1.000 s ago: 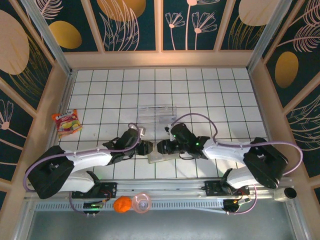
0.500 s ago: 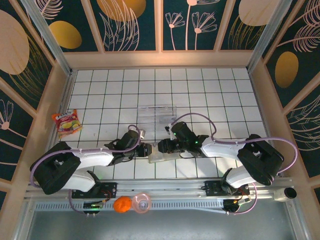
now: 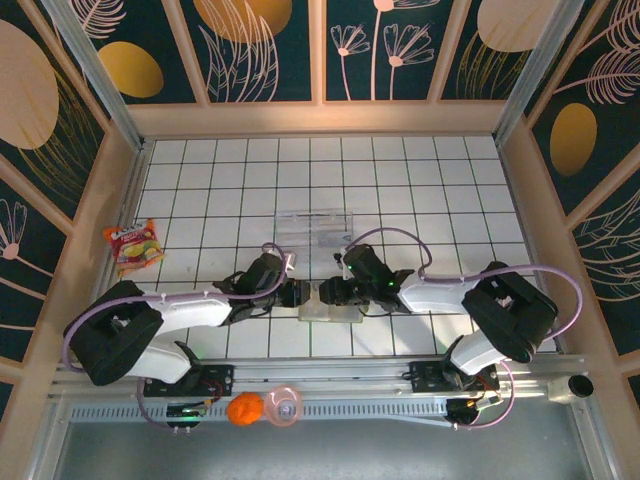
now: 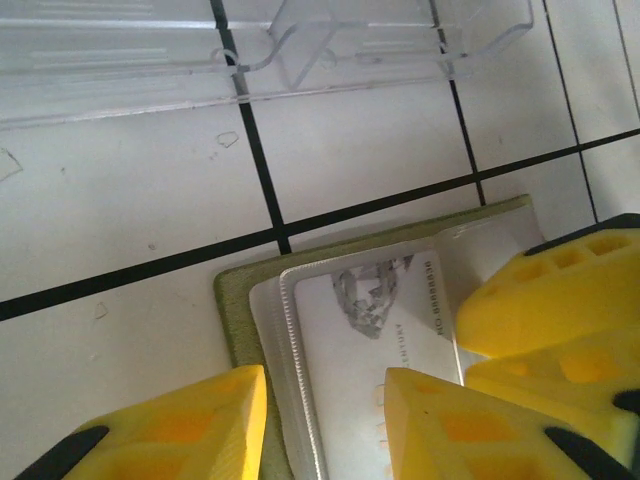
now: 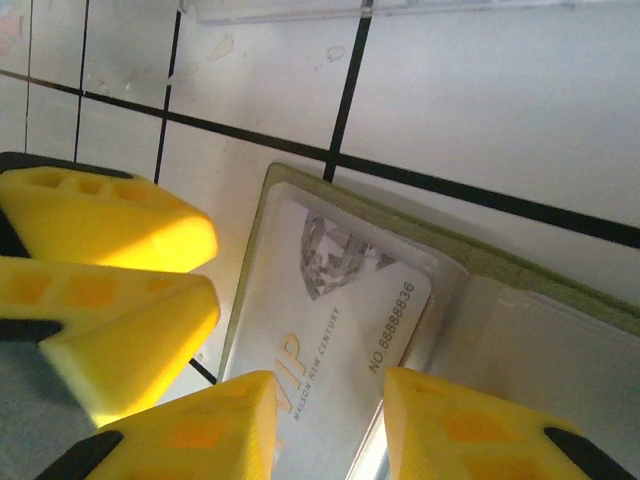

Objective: Take the credit cards out of the card holder

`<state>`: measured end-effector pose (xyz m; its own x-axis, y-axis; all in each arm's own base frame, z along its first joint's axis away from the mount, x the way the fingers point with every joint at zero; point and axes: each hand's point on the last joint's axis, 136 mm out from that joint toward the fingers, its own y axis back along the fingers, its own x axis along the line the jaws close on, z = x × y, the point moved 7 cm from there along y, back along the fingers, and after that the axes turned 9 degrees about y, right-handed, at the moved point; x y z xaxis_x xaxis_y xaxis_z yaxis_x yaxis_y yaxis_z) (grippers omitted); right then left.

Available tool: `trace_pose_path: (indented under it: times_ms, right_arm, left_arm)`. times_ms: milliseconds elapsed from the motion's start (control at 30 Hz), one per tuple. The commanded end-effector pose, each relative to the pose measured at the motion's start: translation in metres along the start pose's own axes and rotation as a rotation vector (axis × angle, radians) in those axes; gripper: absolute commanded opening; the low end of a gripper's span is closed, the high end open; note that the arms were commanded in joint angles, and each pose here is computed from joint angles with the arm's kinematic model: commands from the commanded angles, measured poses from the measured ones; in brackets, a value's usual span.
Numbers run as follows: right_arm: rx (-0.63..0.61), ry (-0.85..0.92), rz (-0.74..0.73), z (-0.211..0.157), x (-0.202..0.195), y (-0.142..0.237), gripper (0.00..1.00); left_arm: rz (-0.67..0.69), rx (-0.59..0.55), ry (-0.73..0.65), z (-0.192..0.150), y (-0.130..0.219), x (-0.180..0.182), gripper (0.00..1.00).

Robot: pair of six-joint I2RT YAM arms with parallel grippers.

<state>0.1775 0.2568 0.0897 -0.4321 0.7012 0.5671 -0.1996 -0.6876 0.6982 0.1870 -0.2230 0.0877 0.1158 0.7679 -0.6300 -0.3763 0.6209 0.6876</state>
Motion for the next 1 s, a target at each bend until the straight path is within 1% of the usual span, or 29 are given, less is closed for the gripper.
trace_pose_path:
  times_ms: [0,100,233,433,700,967]
  right_arm:
    - [-0.035,-0.019,-0.005,0.003,-0.001,0.005,0.35]
    - [-0.052,-0.029,-0.020,0.005,-0.001,0.009,0.35]
    - [-0.051,-0.053,-0.070,0.005,-0.006,0.008,0.34]
    - [-0.022,-0.079,-0.091,0.002,-0.011,0.000,0.33]
    - [-0.029,-0.056,-0.028,0.006,-0.002,-0.002,0.33]
    - [-0.028,-0.030,-0.011,0.010,0.005,-0.004,0.33]
  left_arm:
    - [0.013,-0.015,-0.007,-0.001,0.004,0.002,0.37]
    - [0.029,-0.025,-0.012,0.000,0.005,0.004,0.36]
    - [0.037,-0.029,-0.033,0.002,0.003,0.003,0.29]
    - [0.067,-0.022,-0.039,0.002,-0.003,0.007,0.25]
    - [0.033,0.023,-0.018,-0.008,-0.006,0.011,0.25]
    - [0.020,0.020,-0.017,-0.008,-0.005,0.009,0.24]
